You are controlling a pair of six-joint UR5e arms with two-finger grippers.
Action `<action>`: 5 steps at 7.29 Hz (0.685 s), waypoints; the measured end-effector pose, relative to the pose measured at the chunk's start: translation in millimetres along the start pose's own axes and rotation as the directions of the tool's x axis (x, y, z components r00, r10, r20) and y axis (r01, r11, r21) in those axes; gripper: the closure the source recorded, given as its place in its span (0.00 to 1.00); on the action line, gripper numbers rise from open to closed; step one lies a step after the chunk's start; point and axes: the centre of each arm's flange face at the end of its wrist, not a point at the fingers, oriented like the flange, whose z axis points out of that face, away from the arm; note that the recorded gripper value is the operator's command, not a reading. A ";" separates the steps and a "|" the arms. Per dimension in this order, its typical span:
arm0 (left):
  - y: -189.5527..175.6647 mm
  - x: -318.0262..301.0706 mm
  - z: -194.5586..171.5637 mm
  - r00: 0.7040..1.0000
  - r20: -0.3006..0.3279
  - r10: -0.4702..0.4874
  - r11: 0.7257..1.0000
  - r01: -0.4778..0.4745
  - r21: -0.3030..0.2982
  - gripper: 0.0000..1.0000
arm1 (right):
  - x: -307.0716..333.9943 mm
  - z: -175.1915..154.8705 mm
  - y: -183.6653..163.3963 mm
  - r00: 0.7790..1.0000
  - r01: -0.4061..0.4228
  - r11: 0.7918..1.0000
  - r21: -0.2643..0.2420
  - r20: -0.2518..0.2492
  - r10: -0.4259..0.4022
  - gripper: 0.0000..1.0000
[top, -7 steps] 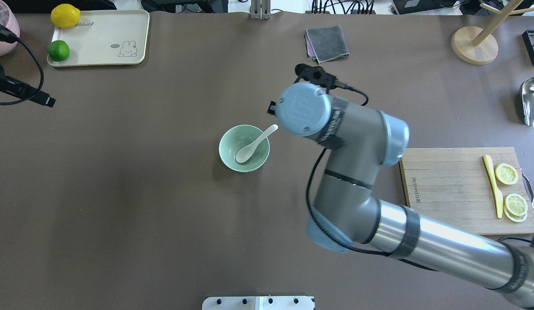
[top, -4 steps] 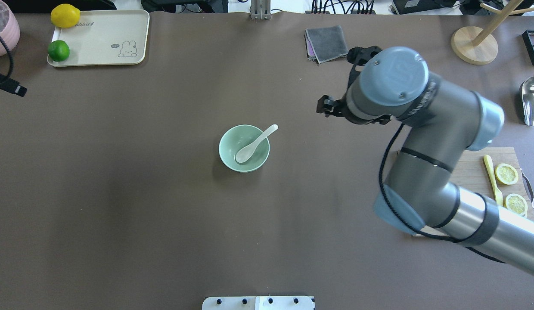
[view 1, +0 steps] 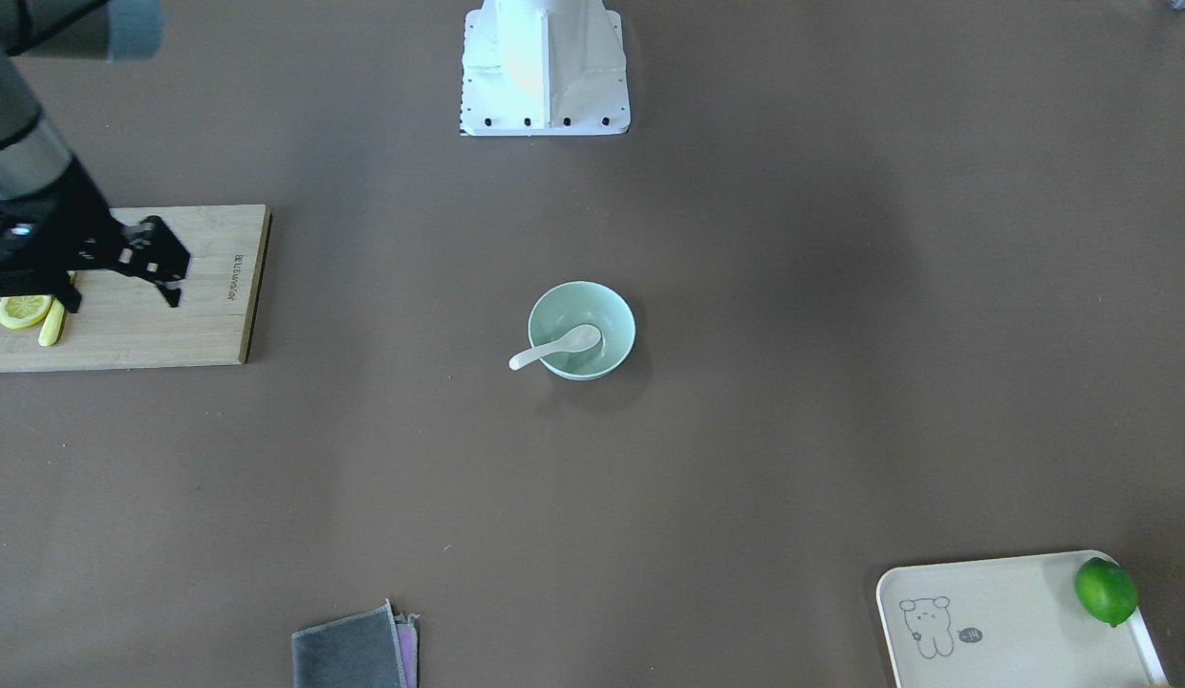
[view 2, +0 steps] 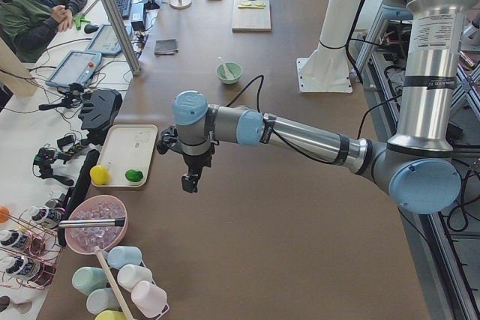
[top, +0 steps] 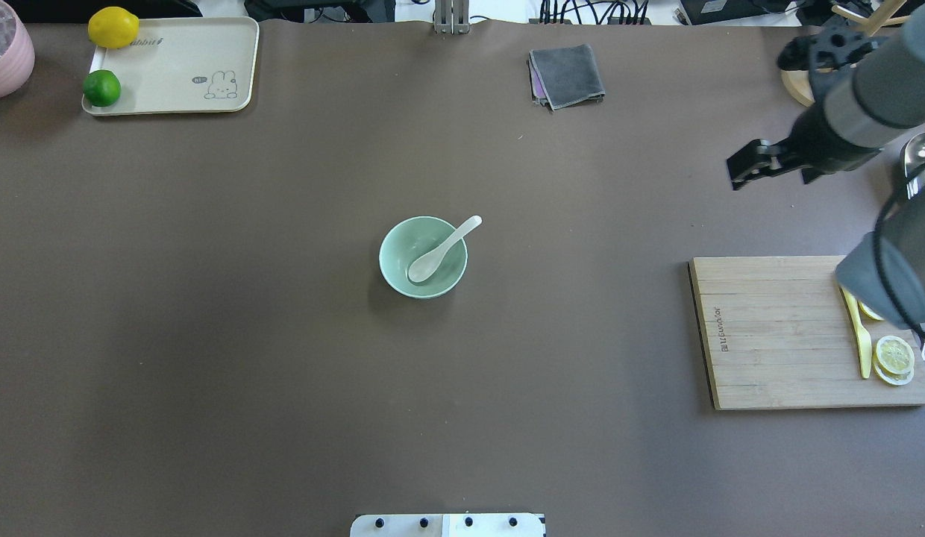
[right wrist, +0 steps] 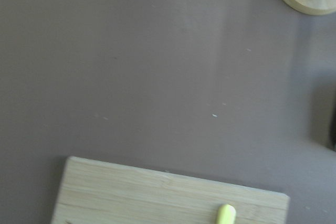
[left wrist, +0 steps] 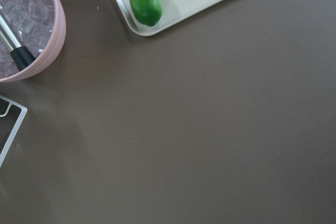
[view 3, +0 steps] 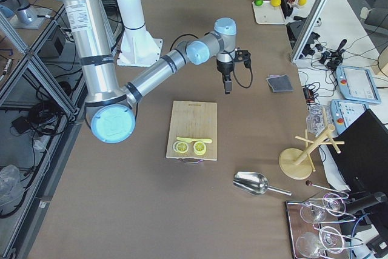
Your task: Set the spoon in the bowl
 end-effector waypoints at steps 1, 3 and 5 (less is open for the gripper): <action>24.2 -24.8 -4.9 0.998 -0.001 -0.057 0.998 0.057 0.014 0.02 | 61.6 -3.1 33.9 1.000 0.029 0.999 -0.022 -0.008 -0.029 0.00; 60.8 -49.8 -9.3 0.987 -0.059 -0.148 0.988 0.150 0.036 0.01 | 151.9 -8.9 105.0 0.999 -0.024 0.999 -0.047 -0.028 0.023 0.00; 86.2 -54.2 -1.7 0.980 -0.089 -0.181 0.983 0.184 0.028 0.02 | 202.4 -7.2 156.0 0.992 -0.124 0.990 -0.063 -0.032 0.123 0.00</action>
